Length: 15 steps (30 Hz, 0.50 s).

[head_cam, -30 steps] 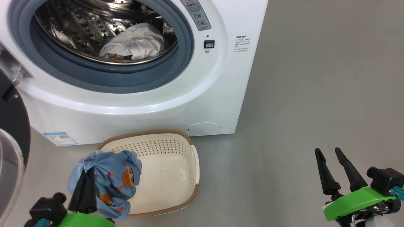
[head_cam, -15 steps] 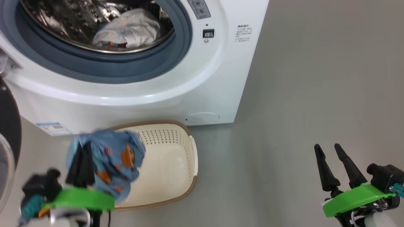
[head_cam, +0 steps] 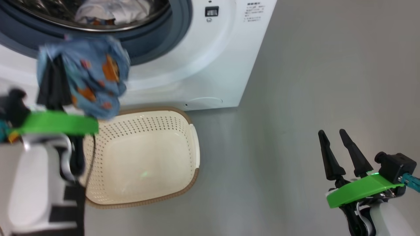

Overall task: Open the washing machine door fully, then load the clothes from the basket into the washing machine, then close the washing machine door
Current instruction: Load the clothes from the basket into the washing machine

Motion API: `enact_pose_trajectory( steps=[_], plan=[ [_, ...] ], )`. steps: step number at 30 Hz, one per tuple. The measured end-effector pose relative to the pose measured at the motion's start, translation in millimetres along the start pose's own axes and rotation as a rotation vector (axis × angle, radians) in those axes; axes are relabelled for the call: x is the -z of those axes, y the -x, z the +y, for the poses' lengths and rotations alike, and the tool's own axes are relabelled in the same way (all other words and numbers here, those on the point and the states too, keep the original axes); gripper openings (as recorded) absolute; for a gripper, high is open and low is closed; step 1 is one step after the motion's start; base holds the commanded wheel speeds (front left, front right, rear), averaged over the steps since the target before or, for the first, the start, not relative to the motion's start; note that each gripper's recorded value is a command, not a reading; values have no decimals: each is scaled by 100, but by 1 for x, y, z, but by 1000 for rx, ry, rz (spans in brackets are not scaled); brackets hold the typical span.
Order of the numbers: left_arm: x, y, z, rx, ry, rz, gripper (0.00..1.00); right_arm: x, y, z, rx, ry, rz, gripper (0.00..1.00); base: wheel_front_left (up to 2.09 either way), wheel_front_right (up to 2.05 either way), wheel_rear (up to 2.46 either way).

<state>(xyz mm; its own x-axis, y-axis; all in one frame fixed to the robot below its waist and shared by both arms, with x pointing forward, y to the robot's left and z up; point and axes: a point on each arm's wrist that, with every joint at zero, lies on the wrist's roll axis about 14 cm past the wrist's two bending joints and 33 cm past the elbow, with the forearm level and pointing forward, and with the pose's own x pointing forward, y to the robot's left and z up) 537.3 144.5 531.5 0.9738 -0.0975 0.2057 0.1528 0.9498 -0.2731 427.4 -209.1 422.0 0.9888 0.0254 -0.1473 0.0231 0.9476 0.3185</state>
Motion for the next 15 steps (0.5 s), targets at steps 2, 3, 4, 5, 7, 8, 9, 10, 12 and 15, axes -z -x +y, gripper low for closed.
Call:
enact_pose_trajectory(
  steps=[2,3,4,5,7,8,9,10,12,15],
  plan=[
    [-3,-16,-2,15,-15,-13,0,2,-2,0,3,-2,4,100,0,0,0],
    [-2,-23,-4,20,-16,-13,0,2,-3,-1,4,-2,5,100,0,0,0],
    [-1,-29,-5,26,-22,-9,0,3,-4,-1,6,-4,6,100,0,0,0],
    [1,-35,-6,29,-24,-7,0,4,-4,-2,8,-5,7,100,0,0,0],
    [5,-47,-8,36,-30,5,0,4,-5,-2,12,-8,7,100,0,0,0],
    [9,-53,-8,39,-35,14,0,5,-5,-2,14,-9,8,100,0,0,0],
    [14,-58,-9,42,-36,30,0,6,-5,-3,17,-10,12,100,0,0,0],
    [20,-62,-9,45,-44,49,0,8,-4,-4,21,-12,16,100,0,0,0],
    [34,-70,-10,49,-53,92,0,12,-3,-5,28,-15,25,100,0,0,0],
    [53,-81,-11,53,-53,149,0,11,-6,-7,34,-16,21,100,0,0,0]
  ],
)
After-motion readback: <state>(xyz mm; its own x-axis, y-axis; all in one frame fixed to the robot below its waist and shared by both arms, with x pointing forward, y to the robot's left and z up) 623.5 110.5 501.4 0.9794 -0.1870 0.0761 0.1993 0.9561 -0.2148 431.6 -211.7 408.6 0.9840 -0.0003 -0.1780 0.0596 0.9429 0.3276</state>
